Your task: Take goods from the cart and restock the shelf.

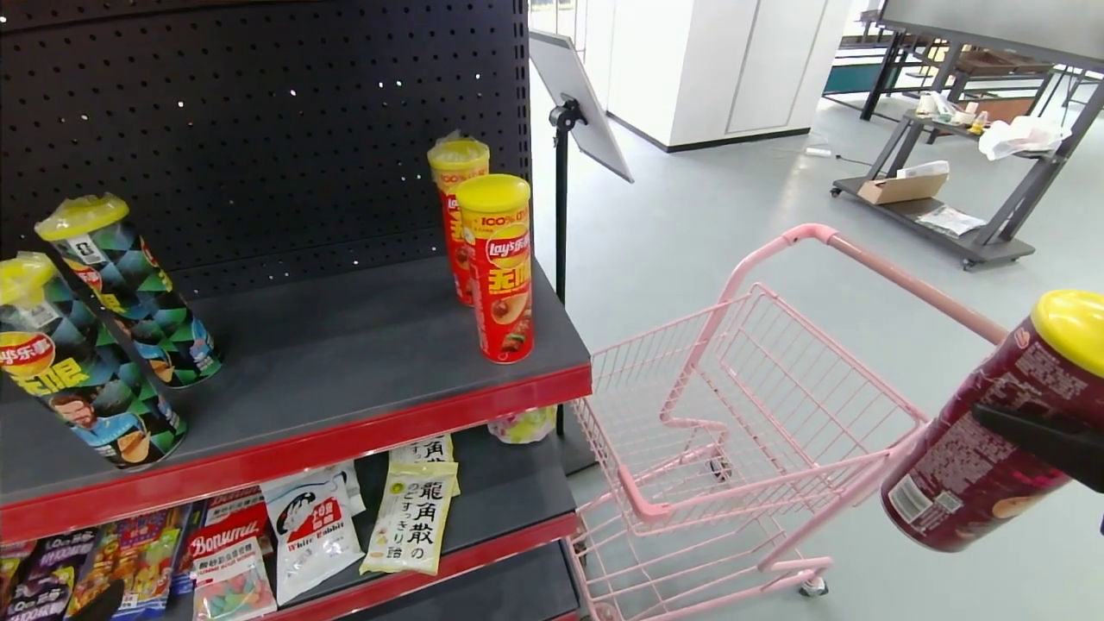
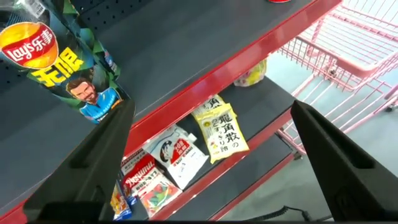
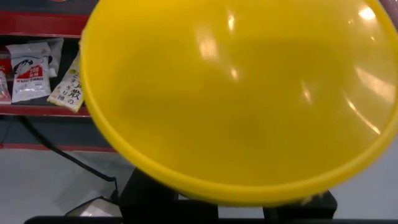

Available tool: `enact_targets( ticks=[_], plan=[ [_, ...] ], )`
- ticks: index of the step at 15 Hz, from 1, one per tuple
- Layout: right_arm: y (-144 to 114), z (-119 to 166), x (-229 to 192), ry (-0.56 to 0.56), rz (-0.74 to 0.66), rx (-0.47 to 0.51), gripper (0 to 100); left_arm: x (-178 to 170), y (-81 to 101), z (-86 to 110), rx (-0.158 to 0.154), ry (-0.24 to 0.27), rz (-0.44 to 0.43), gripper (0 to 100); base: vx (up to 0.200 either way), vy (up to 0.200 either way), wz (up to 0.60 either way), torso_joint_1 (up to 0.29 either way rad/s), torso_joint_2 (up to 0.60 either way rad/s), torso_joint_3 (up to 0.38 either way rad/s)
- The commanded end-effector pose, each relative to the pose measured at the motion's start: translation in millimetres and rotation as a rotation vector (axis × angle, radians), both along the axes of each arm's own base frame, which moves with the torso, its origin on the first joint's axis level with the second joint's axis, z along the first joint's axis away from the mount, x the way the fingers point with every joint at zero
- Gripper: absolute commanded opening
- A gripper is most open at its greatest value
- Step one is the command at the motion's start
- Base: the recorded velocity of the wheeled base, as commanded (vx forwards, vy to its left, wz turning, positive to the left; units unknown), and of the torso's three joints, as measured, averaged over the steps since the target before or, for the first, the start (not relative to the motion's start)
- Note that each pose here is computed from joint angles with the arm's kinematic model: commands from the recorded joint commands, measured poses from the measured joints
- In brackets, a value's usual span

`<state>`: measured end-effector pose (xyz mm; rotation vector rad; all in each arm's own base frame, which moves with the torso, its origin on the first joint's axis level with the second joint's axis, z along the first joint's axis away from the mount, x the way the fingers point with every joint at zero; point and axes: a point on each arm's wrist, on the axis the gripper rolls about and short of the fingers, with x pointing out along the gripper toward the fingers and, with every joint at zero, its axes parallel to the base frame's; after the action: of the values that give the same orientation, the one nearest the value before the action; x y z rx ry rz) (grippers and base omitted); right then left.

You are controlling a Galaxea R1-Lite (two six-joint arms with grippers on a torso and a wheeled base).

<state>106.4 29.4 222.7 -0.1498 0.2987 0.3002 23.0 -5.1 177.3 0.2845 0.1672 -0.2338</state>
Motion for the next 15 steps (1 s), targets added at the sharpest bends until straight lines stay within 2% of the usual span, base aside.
enact_targets(
  ticks=[1, 7, 9, 15],
  plan=[
    [0.3, -0.9, 0.4, 0.003, 0.003, -0.001, 0, -0.8, 0.3, 0.2, -0.002, -0.005, 0.002, 100, 0.000, 0.000, 0.60, 0.007, 0.00, -0.002],
    [-0.4, -6.8, -1.4, 0.019, -0.004, -0.006, 0, -1.9, 0.7, 0.8, -0.004, -0.012, 0.002, 100, 0.000, 0.000, 0.60, 0.006, 0.00, -0.004],
    [-2.5, -17.8, -3.0, 0.047, -0.045, -0.026, 0, -2.6, 1.0, 0.3, -0.005, -0.014, 0.002, 100, 0.000, 0.000, 0.00, 0.000, 0.00, 0.000],
    [-4.6, -16.6, -26.6, -0.008, 0.117, 0.068, 0, -2.6, 1.0, 0.2, -0.004, -0.012, 0.002, 100, 0.000, 0.200, 0.00, 0.002, 0.00, 0.000]
  ],
)
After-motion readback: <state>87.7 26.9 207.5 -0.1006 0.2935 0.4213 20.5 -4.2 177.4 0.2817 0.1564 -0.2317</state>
